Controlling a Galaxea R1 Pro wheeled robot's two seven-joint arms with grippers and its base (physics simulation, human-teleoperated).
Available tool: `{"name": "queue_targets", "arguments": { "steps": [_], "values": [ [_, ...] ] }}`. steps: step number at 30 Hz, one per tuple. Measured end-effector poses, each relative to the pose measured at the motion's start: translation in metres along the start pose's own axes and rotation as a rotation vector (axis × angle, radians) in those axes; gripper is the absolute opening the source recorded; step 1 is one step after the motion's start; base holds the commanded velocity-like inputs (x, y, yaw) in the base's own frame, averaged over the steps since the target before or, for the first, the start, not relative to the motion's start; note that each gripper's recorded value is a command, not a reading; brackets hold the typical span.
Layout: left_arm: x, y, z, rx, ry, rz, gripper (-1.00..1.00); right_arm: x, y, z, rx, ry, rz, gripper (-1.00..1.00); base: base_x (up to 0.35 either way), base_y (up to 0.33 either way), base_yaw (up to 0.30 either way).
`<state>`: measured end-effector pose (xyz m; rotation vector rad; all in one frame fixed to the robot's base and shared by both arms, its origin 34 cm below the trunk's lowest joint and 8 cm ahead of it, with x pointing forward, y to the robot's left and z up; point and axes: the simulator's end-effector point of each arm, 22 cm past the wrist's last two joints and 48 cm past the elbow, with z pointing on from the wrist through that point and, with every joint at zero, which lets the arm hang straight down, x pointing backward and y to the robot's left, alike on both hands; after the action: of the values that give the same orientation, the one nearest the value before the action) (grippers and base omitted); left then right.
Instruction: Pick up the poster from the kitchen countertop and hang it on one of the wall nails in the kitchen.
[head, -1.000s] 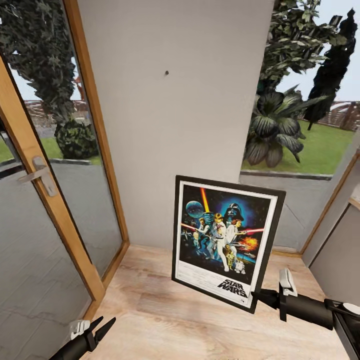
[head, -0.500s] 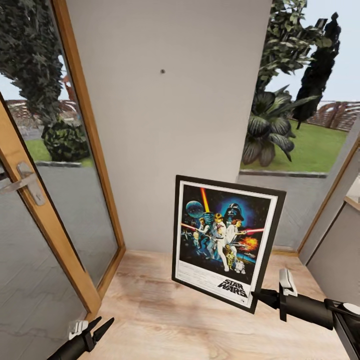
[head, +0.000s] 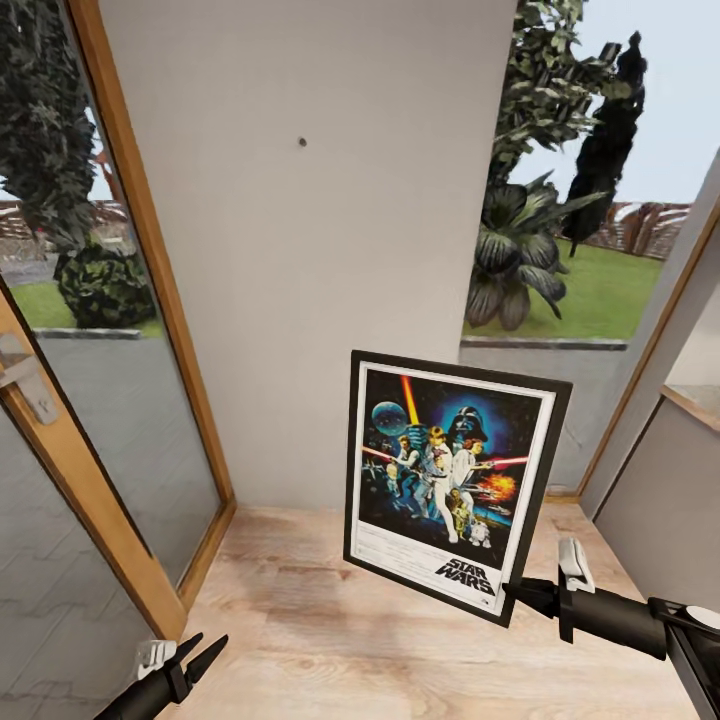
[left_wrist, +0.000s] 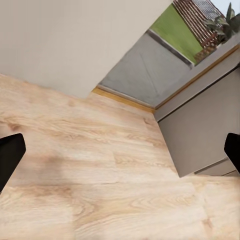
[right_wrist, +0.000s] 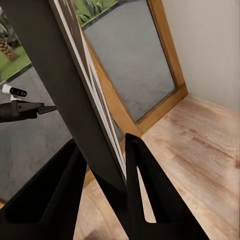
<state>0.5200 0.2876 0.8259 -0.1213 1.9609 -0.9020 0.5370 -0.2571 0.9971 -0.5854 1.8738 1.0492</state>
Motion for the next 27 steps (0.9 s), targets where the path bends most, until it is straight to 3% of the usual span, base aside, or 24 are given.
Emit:
{"name": "queue_targets", "arguments": {
  "steps": [27],
  "values": [
    [0.0,0.0002,0.0001,-0.001,0.0,0.0,1.0,-0.0001,0.0003,0.0005,-0.001,-0.002,-0.001,-1.0,0.326,0.0,0.0]
  ]
}}
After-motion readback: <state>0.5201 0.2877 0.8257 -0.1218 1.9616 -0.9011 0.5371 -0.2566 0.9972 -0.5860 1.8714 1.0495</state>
